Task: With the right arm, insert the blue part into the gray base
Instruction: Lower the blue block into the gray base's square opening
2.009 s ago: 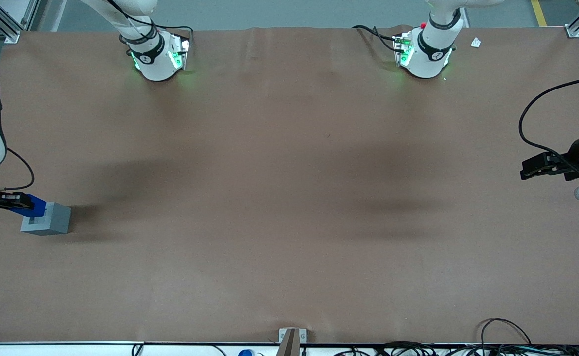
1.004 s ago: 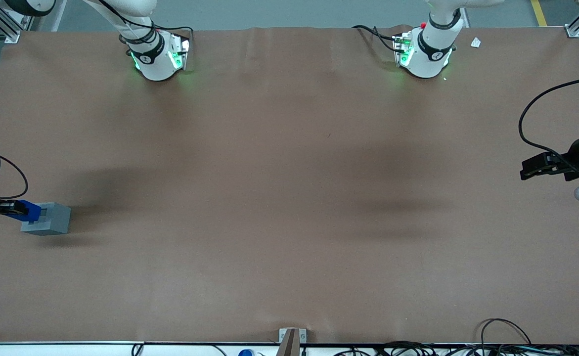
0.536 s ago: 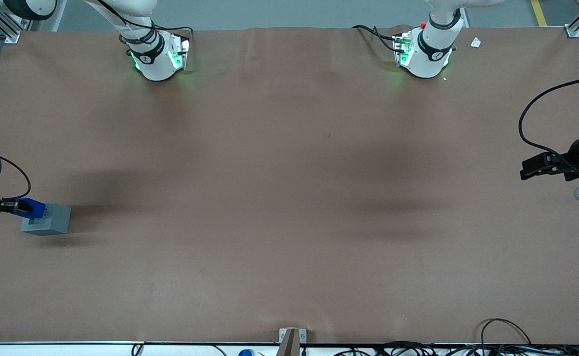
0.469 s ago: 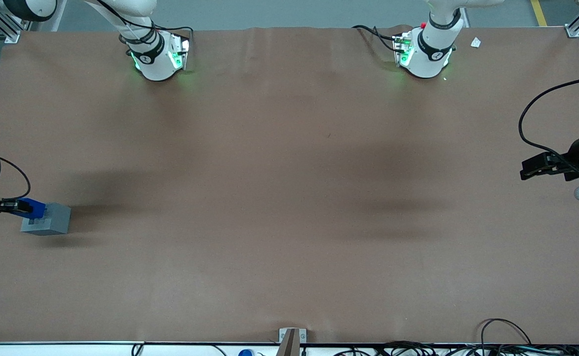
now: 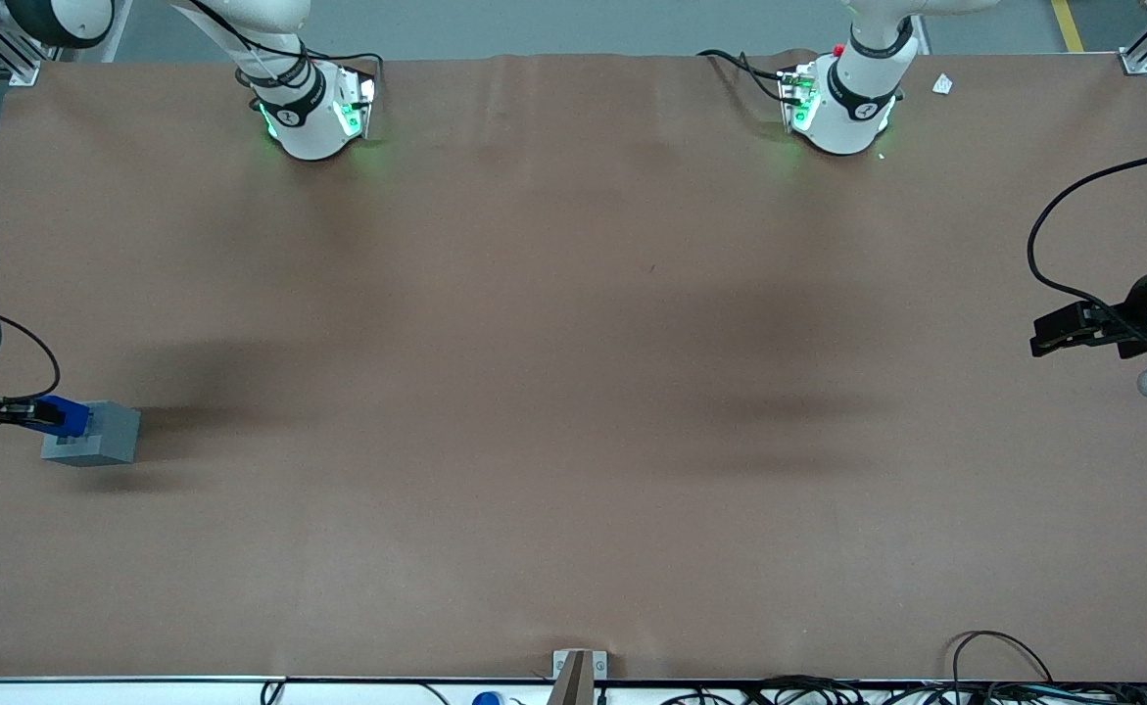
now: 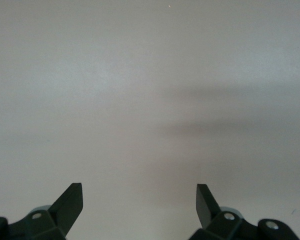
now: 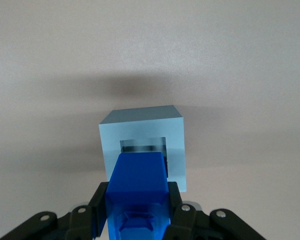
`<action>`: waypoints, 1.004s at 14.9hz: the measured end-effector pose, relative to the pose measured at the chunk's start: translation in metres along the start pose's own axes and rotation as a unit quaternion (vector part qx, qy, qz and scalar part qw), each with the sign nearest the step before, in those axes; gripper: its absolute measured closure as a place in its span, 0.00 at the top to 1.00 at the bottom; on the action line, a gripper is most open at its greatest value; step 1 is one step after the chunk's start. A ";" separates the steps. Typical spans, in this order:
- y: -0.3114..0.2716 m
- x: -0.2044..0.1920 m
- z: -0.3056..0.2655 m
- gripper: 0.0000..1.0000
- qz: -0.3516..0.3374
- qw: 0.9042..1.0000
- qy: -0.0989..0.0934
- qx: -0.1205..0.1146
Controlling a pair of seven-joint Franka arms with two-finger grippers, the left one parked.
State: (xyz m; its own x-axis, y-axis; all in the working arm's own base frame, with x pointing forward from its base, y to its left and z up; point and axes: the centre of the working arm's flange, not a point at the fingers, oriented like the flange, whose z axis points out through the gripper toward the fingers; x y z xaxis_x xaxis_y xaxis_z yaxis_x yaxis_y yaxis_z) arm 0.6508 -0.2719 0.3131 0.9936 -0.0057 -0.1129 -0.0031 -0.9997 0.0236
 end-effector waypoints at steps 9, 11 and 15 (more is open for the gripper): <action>0.001 0.003 0.003 0.51 0.001 1.000 0.000 -0.001; 0.002 0.003 0.003 0.51 0.001 1.000 0.002 -0.001; 0.002 0.004 0.004 0.51 0.001 1.000 0.002 -0.001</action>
State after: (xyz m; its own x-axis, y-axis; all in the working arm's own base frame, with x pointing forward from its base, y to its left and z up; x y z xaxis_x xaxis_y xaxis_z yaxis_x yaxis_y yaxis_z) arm 0.6539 -0.2739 0.3087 0.9941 -0.0071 -0.1082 -0.0042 -0.9996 0.0266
